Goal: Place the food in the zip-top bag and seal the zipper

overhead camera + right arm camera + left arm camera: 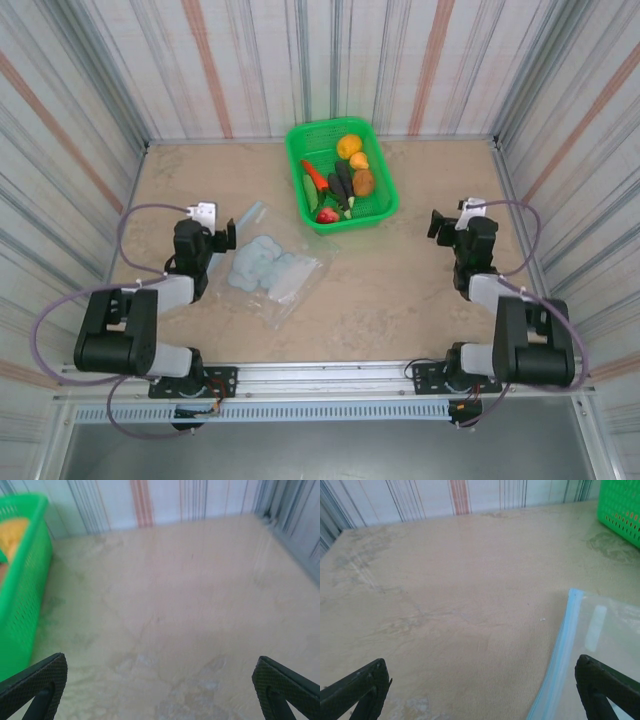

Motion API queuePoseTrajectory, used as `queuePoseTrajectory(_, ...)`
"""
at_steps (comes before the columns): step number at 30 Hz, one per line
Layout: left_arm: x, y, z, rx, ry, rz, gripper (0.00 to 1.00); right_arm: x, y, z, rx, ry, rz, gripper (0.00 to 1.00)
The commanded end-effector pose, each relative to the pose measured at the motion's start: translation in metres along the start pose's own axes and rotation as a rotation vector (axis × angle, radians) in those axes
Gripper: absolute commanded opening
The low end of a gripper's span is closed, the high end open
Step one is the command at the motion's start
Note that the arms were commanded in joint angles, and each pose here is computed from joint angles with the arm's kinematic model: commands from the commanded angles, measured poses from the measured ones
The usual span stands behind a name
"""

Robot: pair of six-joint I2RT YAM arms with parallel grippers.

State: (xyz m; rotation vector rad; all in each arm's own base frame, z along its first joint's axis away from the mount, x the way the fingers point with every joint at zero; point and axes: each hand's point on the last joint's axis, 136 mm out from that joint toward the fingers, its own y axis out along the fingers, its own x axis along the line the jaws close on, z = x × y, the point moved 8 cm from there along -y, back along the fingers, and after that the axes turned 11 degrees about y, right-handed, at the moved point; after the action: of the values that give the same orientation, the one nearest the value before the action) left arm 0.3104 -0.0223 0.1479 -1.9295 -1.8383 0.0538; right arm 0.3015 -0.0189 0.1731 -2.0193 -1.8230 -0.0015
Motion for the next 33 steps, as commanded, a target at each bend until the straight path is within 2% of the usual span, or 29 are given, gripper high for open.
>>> queuePoseTrajectory(1,0.007,-0.010,-0.029,-0.040,0.056,-0.078,0.99,0.012,-0.023,-0.033,-0.047,0.019,0.025,0.99)
queuePoseTrajectory(5,-0.010,-0.054,-0.082,-0.299,0.111,-0.012,0.99,0.055,-0.064,-0.069,-0.125,0.018,-0.118,0.99)
queuePoseTrajectory(8,-0.042,-0.099,-0.120,-0.444,0.180,0.134,0.99,0.099,-0.094,-0.087,-0.133,0.085,-0.266,0.99)
queuePoseTrajectory(10,-0.062,-0.133,-0.138,-0.508,0.216,0.270,0.99,0.126,-0.116,-0.100,-0.113,0.191,-0.354,0.99)
queuePoseTrajectory(13,-0.076,-0.182,-0.151,-0.538,0.205,0.480,0.99,0.169,-0.151,-0.119,-0.006,0.155,-0.506,0.99)
queuePoseTrajectory(16,-0.065,-0.209,-0.151,-0.376,0.000,0.486,0.99,0.187,-0.177,-0.129,0.149,0.157,-0.494,0.99)
queuePoseTrajectory(17,-0.060,-0.216,-0.150,-0.301,-0.031,0.478,0.99,0.189,-0.185,-0.129,0.204,0.173,-0.475,0.99)
queuePoseTrajectory(20,-0.050,-0.239,-0.143,-0.094,-0.016,0.531,0.99,0.189,-0.203,-0.123,0.400,0.141,-0.461,0.99)
queuePoseTrajectory(22,-0.036,-0.250,-0.138,0.003,0.003,0.514,0.99,0.179,-0.208,-0.123,0.458,0.127,-0.435,0.99)
queuePoseTrajectory(23,-0.029,-0.255,-0.136,0.019,0.057,0.505,0.99,0.171,-0.208,-0.120,0.459,0.114,-0.419,0.99)
queuePoseTrajectory(24,-0.025,-0.256,-0.134,0.029,0.048,0.482,0.99,0.161,-0.206,-0.117,0.440,0.166,-0.371,0.99)
queuePoseTrajectory(26,-0.024,-0.258,-0.129,0.004,0.003,0.493,0.99,0.152,-0.201,-0.108,0.438,0.233,-0.455,0.99)
queuePoseTrajectory(28,-0.026,-0.257,-0.123,0.020,-0.054,0.514,0.99,0.152,-0.189,-0.099,0.530,0.286,-0.495,0.99)
queuePoseTrajectory(31,-0.035,-0.250,-0.118,0.166,-0.087,0.566,0.99,0.161,-0.166,-0.070,0.718,0.204,-0.391,0.99)
queuePoseTrajectory(33,-0.042,-0.239,-0.113,0.255,-0.137,0.580,0.99,0.172,-0.158,-0.050,0.718,0.086,-0.331,0.99)
